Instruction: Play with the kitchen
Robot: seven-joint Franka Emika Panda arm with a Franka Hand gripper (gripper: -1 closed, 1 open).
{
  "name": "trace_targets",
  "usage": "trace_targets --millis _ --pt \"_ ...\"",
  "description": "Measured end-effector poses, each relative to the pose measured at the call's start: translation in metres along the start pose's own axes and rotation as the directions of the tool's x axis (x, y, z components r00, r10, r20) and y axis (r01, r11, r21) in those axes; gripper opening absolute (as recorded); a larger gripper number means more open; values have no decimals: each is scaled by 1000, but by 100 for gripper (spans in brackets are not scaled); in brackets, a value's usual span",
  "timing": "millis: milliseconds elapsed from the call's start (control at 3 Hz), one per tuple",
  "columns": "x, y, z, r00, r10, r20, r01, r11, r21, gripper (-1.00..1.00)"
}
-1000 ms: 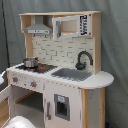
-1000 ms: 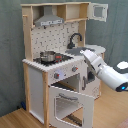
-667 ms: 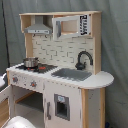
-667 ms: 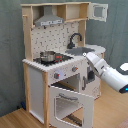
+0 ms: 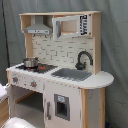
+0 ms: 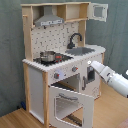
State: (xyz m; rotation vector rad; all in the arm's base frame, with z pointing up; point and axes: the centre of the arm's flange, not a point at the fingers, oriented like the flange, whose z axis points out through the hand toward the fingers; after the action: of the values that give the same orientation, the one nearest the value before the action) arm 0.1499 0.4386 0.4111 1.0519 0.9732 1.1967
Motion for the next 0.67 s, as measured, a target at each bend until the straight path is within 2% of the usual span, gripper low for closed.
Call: trace_targets --millis 333,667 --pt "1 -22 -1 992 -114 -53 116 993 36 100" --pt "4 -32 6 976 -199 -89 204 977 54 100"
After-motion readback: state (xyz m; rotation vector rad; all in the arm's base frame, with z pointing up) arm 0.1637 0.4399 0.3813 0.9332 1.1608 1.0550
